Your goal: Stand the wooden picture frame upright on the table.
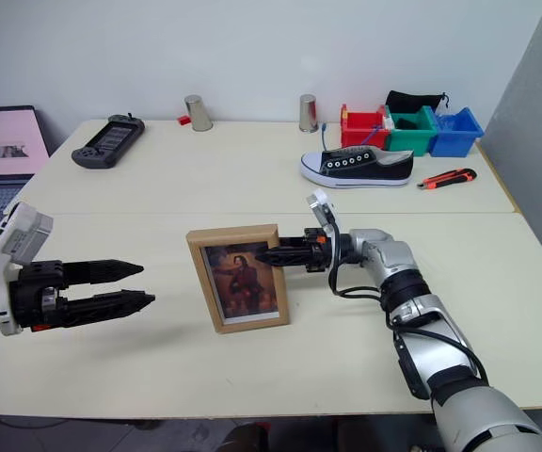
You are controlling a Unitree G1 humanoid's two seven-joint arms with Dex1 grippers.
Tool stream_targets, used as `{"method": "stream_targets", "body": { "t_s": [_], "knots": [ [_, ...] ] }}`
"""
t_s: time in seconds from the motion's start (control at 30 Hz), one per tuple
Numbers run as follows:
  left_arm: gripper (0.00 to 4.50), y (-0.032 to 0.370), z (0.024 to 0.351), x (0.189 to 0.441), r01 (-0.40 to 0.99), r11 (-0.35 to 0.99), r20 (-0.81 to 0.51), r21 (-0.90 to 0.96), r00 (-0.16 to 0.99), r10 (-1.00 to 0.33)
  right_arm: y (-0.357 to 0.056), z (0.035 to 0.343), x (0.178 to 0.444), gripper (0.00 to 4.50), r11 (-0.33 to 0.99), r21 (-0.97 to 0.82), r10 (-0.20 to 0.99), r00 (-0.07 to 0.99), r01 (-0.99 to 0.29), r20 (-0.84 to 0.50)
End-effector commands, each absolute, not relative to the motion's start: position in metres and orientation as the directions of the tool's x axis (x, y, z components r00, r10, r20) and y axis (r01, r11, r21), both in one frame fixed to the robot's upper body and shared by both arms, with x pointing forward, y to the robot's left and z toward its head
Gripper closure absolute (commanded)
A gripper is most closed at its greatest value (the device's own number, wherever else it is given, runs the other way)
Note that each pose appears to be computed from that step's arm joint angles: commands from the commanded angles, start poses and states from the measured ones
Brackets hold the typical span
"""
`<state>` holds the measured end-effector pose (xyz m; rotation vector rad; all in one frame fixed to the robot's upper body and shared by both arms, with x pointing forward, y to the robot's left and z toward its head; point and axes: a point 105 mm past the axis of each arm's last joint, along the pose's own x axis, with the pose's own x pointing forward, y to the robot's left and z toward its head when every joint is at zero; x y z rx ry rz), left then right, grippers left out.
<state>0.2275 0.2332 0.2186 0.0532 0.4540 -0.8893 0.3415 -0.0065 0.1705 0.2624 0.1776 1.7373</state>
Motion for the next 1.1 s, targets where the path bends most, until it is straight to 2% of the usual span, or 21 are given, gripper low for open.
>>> {"method": "stream_targets", "body": {
  "t_s": [0.03, 0.2, 0.43, 0.63, 0.8, 0.97, 1.1],
  "knots": [
    [0.0, 0.23, 0.226, 0.229, 0.784, 0.614, -0.399, -0.094, 0.536, -0.744, -0.013, 0.167, 0.339, 2.86, -0.181, 0.252, 0.983, -0.173, -0.951, 0.052],
    [0.0, 0.229, 0.225, 0.231, 0.792, 0.603, -0.406, -0.094, 0.523, -0.75, -0.018, 0.167, 0.337, 1.52, -0.175, 0.264, 0.984, -0.17, -0.948, 0.042],
    [0.0, 0.225, 0.224, 0.235, 0.806, 0.583, -0.403, -0.099, 0.503, -0.764, -0.041, 0.161, 0.336, 0.08, -0.134, 0.261, 0.989, -0.148, -0.956, -0.031],
    [0.0, 0.225, 0.221, 0.238, 0.807, 0.578, -0.387, -0.119, 0.498, -0.776, -0.091, 0.154, 0.33, 0.08, -0.042, 0.227, 0.979, -0.086, -0.973, -0.187],
    [0.0, 0.233, 0.215, 0.244, 0.78, 0.616, -0.386, -0.109, 0.538, -0.749, -0.133, 0.175, 0.322, 0.08, 0.049, 0.151, 0.959, 0.004, -0.987, -0.283],
    [0.0, 0.253, 0.218, 0.262, 0.698, 0.709, -0.281, -0.104, 0.663, -0.694, -0.147, 0.215, 0.324, 0.08, 0.221, 0.013, 0.951, 0.213, -0.975, -0.225],
    [0.0, 0.269, 0.212, 0.28, 0.593, 0.804, -0.243, -0.041, 0.775, -0.584, -0.163, 0.22, 0.339, 0.08, 0.423, -0.064, 0.891, 0.428, -0.904, -0.153]
  ]
}}
